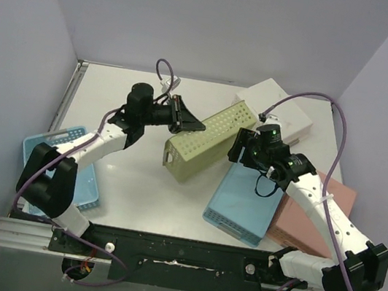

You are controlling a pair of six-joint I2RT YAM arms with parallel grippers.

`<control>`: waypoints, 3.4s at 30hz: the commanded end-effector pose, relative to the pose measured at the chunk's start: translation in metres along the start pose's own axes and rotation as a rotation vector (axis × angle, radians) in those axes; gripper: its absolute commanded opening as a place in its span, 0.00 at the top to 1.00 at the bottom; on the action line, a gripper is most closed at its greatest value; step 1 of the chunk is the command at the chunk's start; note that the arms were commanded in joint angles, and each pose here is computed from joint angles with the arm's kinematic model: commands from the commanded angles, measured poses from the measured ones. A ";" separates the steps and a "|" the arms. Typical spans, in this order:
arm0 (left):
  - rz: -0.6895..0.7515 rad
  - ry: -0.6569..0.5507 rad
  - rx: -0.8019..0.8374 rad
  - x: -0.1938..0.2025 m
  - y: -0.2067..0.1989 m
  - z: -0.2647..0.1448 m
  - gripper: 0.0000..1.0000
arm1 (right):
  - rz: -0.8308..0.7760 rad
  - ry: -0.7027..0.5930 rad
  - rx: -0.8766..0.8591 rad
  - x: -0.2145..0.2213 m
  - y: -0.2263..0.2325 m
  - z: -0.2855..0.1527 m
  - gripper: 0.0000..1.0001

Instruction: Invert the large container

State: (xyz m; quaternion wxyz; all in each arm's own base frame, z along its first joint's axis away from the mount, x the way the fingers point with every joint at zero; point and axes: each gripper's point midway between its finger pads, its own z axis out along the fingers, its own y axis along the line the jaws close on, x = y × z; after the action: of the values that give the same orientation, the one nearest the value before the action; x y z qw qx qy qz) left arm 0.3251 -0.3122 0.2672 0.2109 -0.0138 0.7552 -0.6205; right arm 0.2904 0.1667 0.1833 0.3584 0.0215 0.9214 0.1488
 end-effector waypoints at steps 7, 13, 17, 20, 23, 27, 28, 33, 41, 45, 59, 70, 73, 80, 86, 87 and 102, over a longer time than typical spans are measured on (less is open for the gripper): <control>-0.039 -0.068 0.201 -0.011 -0.008 0.005 1.00 | 0.023 -0.117 -0.016 -0.031 0.005 -0.021 0.30; -0.092 -0.069 0.200 -0.013 0.013 0.003 1.00 | 0.023 -0.114 -0.006 -0.029 0.002 -0.020 0.30; -0.103 -0.074 0.190 -0.017 0.020 0.001 1.00 | 0.024 -0.115 0.000 -0.029 0.000 -0.020 0.30; -0.113 -0.084 0.177 -0.021 0.028 -0.003 1.00 | 0.022 -0.117 0.003 -0.029 -0.001 -0.020 0.30; -0.127 -0.099 0.156 -0.026 0.038 -0.008 1.00 | 0.021 -0.115 0.007 -0.028 -0.003 -0.019 0.30; -0.145 -0.109 0.119 -0.029 0.057 -0.018 1.00 | 0.019 -0.111 0.010 -0.027 -0.005 -0.018 0.30; -0.149 -0.107 0.115 -0.029 0.060 -0.021 1.00 | 0.018 -0.110 0.011 -0.026 -0.005 -0.018 0.30; -0.163 -0.148 0.087 -0.042 0.077 -0.042 1.00 | 0.018 -0.113 0.011 -0.026 -0.006 -0.018 0.30; -0.147 -0.164 0.013 -0.052 0.099 -0.059 1.00 | 0.013 -0.107 0.009 -0.027 -0.006 -0.016 0.30; -0.136 -0.176 -0.066 -0.060 0.120 -0.072 0.97 | 0.014 -0.110 0.014 -0.028 -0.008 -0.017 0.30; -0.023 -0.174 -0.436 -0.085 0.168 -0.128 0.68 | 0.013 -0.106 0.013 -0.032 -0.006 -0.014 0.30; 0.078 -0.212 -0.860 -0.105 0.190 -0.181 0.52 | 0.016 -0.099 -0.007 -0.034 -0.001 -0.009 0.30; 0.068 -0.224 -0.932 -0.106 0.196 -0.192 0.47 | 0.016 -0.093 -0.012 -0.035 0.002 -0.008 0.30; 0.096 -0.340 -1.028 -0.109 0.176 -0.218 0.47 | 0.007 -0.095 -0.020 -0.039 0.005 -0.009 0.30; 0.089 -0.477 -1.201 -0.087 0.177 -0.263 0.34 | -0.007 -0.081 -0.031 -0.042 0.009 -0.006 0.30; 0.093 -0.504 -1.234 -0.085 0.178 -0.272 0.34 | -0.010 -0.080 -0.034 -0.043 0.010 -0.005 0.30; -0.176 -0.589 -1.351 -0.044 0.236 -0.327 0.28 | -0.004 -0.063 -0.058 -0.045 0.019 0.001 0.30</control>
State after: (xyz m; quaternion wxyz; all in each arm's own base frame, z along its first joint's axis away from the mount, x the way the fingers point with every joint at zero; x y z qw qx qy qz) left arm 0.3164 0.0448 0.1129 0.3016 -0.3347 0.8927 -0.0023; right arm 0.3153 0.1752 0.1911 0.3507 0.0085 0.9241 0.1517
